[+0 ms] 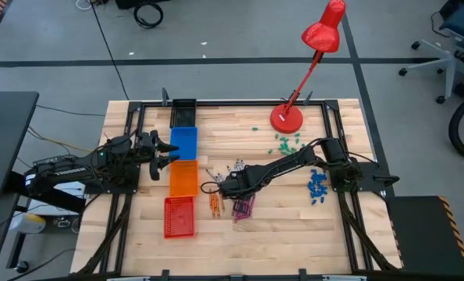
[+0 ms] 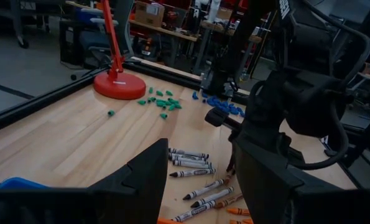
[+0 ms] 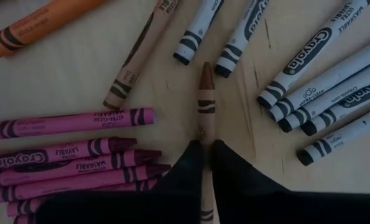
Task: Sort crayons
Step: Put the brown crayon into the orange bin
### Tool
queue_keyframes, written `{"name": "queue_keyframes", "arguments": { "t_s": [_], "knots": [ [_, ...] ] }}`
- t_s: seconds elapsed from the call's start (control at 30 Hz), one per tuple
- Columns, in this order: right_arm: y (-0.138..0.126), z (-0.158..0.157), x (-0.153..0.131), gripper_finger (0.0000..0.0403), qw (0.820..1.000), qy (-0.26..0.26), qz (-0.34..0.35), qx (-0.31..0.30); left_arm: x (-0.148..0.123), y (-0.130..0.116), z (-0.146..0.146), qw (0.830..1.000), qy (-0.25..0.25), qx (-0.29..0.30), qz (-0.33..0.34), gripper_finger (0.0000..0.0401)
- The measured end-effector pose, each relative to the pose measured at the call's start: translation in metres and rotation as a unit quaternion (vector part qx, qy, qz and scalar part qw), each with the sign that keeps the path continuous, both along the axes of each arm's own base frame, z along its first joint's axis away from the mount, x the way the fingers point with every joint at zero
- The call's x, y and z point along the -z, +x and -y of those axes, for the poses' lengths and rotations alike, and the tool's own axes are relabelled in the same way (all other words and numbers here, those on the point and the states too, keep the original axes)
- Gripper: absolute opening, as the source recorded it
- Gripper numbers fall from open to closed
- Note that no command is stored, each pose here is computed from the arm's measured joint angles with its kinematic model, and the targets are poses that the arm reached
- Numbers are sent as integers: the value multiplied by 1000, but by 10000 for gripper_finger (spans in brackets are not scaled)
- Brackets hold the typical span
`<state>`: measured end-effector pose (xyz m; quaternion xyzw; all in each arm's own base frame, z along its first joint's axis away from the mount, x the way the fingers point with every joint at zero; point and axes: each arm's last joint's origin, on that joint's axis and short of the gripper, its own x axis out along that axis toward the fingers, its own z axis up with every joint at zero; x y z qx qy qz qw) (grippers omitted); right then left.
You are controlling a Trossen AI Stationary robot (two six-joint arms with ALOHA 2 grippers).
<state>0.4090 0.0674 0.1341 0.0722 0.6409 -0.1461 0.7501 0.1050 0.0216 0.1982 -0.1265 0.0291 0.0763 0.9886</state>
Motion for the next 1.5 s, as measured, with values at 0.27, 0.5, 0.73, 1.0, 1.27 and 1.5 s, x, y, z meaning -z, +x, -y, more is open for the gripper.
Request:
{"name": "queue_keyframes", "arguments": {
  "t_s": [0.27,0.5,0.73,1.0,1.27,1.5],
  "knots": [
    [1,1,-4,22,1000,-16,11,15,0,0,0,1000,1,0,1,192],
    [8,3,-18,23,999,-30,22,13,0,0,0,1000,1,0,1,192],
    [15,4,-39,24,999,-30,33,6,0,0,0,1000,2,0,1,192],
    [35,9,-53,31,991,-41,128,9,2,0,0,1000,-1,0,-10,192],
    [63,31,-67,33,961,21,272,49,2,0,0,1000,-1,0,-12,192],
    [80,38,-82,33,916,66,386,88,3,0,0,1000,-2,0,-16,192]
  ]
}}
